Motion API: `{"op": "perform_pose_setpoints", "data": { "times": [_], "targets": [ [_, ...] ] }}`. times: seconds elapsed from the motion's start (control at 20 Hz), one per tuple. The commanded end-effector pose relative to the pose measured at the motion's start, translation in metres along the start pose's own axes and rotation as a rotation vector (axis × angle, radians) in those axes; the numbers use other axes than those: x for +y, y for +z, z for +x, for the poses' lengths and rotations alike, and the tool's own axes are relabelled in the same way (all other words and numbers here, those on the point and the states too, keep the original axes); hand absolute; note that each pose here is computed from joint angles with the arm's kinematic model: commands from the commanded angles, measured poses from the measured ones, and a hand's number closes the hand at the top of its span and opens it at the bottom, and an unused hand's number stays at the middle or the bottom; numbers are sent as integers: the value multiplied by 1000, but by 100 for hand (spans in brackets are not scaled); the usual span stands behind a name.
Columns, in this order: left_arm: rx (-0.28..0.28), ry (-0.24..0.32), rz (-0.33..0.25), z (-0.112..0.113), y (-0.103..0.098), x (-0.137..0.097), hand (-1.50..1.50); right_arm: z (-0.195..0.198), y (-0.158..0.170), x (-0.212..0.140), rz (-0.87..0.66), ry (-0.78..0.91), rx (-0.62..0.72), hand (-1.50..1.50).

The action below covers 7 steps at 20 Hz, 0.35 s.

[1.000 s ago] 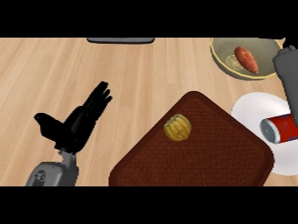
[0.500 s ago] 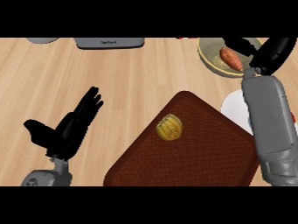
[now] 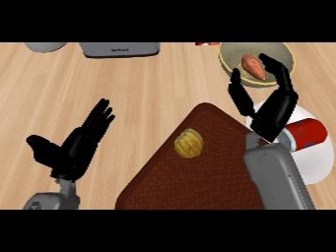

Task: Pick the sweet potato from the plate and place it in the bowl

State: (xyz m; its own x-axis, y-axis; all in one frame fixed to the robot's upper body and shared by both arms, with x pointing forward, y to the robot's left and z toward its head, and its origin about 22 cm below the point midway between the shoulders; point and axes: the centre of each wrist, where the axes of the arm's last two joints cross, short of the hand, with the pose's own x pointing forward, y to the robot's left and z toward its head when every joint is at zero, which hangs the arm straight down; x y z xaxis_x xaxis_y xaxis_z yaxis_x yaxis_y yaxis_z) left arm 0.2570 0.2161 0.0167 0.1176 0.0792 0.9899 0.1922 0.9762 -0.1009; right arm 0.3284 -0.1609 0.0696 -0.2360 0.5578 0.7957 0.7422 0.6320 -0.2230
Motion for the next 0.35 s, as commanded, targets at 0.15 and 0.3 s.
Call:
{"op": "perform_pose_setpoints", "data": {
  "times": [0.15,0.3],
  "targets": [
    [-6,-8,-3,1,2,7,0,5,123,-37,74,-36,98,150],
    [-21,15,-15,3,0,-2,0,9,187,-57,183,-27,186,150]
  ]
}}
